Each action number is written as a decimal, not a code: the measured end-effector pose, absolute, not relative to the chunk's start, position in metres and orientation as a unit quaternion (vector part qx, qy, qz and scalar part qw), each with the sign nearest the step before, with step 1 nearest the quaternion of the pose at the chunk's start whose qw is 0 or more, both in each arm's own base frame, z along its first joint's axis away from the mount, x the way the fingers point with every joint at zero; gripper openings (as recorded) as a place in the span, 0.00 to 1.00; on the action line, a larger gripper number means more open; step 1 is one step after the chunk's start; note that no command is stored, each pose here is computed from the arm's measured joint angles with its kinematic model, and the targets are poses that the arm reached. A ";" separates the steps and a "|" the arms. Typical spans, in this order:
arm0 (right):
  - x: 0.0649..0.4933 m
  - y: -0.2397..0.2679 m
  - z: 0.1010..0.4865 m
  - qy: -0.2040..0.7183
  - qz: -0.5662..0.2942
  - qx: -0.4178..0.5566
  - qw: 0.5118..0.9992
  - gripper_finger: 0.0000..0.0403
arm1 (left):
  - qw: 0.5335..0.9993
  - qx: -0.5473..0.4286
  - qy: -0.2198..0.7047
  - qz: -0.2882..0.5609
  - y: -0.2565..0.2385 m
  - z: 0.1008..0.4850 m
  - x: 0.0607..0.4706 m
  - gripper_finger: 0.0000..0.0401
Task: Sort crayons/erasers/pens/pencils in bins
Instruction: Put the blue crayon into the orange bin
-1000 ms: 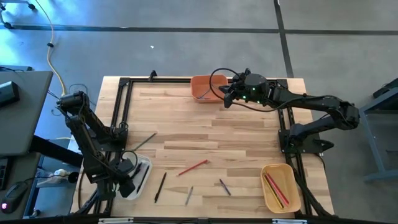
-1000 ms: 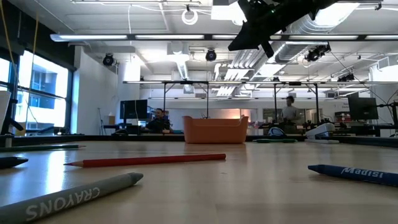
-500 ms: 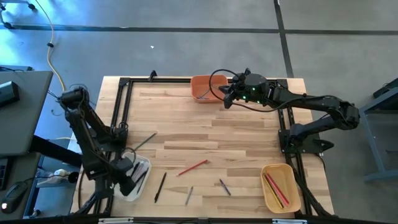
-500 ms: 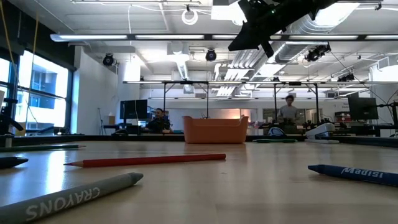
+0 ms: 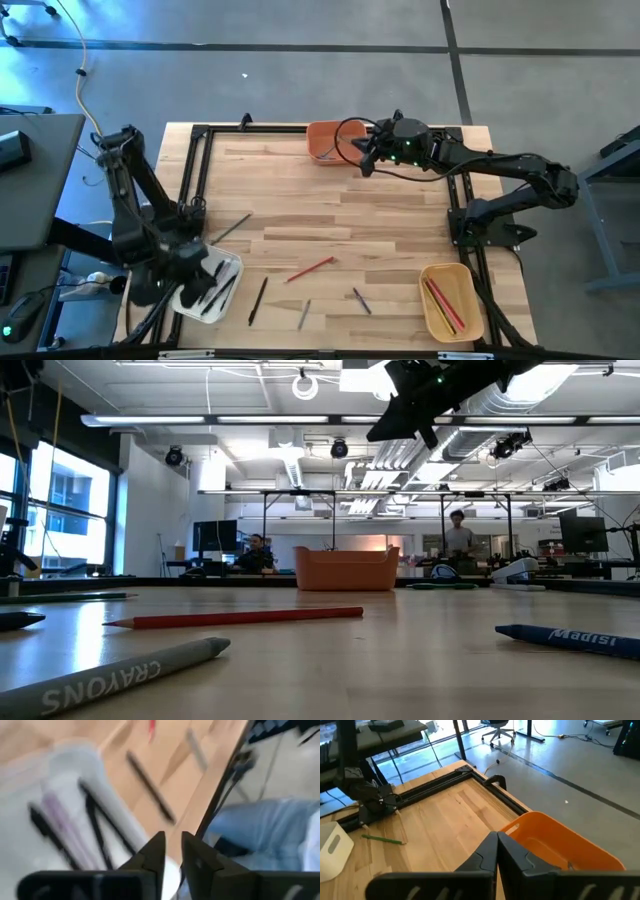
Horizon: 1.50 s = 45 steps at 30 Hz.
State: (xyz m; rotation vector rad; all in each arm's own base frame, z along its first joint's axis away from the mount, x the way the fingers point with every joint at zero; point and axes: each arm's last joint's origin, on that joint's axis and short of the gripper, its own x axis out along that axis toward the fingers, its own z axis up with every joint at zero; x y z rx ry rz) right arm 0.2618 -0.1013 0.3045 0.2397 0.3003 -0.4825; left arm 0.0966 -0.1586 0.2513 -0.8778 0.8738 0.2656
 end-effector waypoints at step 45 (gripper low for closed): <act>0.253 0.003 0.283 0.311 -0.150 0.214 0.914 0.00 | 0.884 -0.246 0.363 0.165 0.018 0.181 0.183 0.00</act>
